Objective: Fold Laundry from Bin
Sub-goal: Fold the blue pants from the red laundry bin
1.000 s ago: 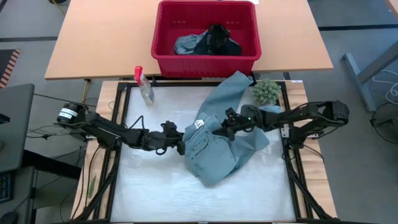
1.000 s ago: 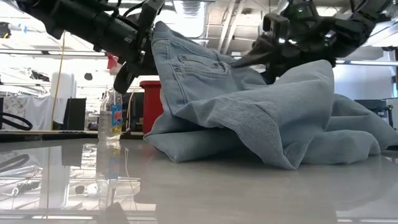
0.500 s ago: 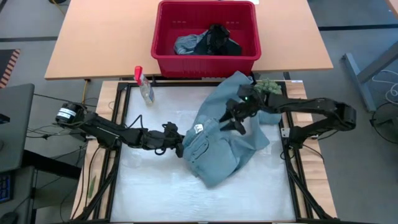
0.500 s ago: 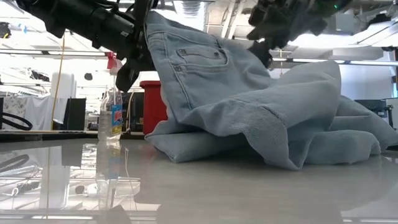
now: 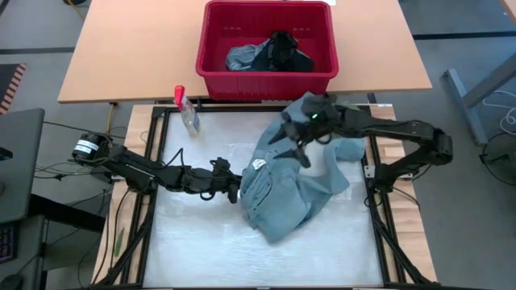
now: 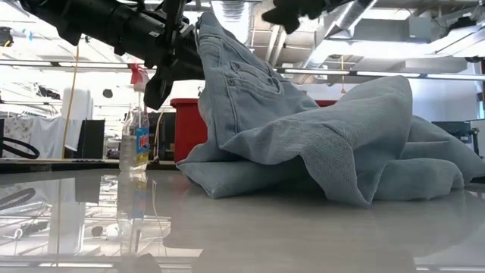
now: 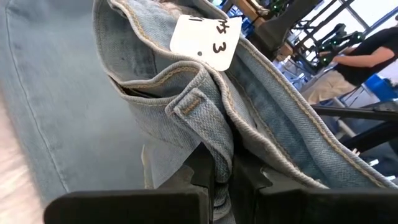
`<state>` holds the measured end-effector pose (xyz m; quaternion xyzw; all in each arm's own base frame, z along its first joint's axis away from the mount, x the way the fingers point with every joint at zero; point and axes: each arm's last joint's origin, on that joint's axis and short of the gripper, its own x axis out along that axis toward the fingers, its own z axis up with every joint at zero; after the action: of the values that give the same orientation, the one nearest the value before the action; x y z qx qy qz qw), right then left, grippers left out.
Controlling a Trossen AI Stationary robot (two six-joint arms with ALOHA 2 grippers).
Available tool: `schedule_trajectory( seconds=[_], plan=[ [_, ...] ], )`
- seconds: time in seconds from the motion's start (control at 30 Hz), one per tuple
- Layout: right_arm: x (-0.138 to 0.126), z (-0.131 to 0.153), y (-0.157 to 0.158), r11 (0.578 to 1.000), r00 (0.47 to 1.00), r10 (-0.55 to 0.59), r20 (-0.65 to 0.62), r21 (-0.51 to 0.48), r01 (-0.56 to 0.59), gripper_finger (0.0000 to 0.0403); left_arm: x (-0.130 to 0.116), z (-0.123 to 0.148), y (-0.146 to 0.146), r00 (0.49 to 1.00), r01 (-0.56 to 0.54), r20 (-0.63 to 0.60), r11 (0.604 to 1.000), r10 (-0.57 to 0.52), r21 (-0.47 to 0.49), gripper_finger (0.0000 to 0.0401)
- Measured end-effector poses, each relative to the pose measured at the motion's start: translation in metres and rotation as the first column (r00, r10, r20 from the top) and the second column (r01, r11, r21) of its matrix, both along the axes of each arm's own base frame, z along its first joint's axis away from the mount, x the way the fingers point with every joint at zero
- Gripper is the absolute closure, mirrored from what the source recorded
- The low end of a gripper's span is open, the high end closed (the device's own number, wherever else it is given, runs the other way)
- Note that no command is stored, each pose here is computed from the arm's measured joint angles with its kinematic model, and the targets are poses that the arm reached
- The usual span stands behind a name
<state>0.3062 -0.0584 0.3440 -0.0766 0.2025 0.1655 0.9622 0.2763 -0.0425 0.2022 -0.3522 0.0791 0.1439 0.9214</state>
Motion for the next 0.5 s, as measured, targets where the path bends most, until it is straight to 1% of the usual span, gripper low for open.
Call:
schedule_trajectory(
  seconds=[0.13, 0.23, 0.4, 0.5],
  plan=[
    [0.029, -0.016, 0.013, 0.996, 0.996, 0.078, -0.052, -0.027, -0.080, 0.0145, 0.000, 0.000, 0.000, 1.000, -0.005, 0.007, 1.000, 0.005, -0.019, 0.0389],
    [0.047, -0.015, 0.018, 0.993, 0.986, 0.112, -0.127, -0.020, -0.115, 0.0147, 0.000, 0.001, 0.000, 1.000, -0.008, 0.013, 0.999, 0.008, -0.033, 0.0389],
    [0.064, -0.017, 0.026, 0.971, 0.930, 0.205, -0.304, -0.055, -0.232, 0.0161, 0.000, 0.001, 0.000, 1.000, -0.012, 0.017, 0.999, 0.013, -0.050, 0.0389],
    [0.075, -0.027, 0.030, 0.960, 0.905, 0.236, -0.355, -0.060, -0.274, 0.0174, 0.000, 0.001, 0.000, 1.000, -0.005, 0.021, 0.999, 0.006, -0.053, 0.0389]
  ],
)
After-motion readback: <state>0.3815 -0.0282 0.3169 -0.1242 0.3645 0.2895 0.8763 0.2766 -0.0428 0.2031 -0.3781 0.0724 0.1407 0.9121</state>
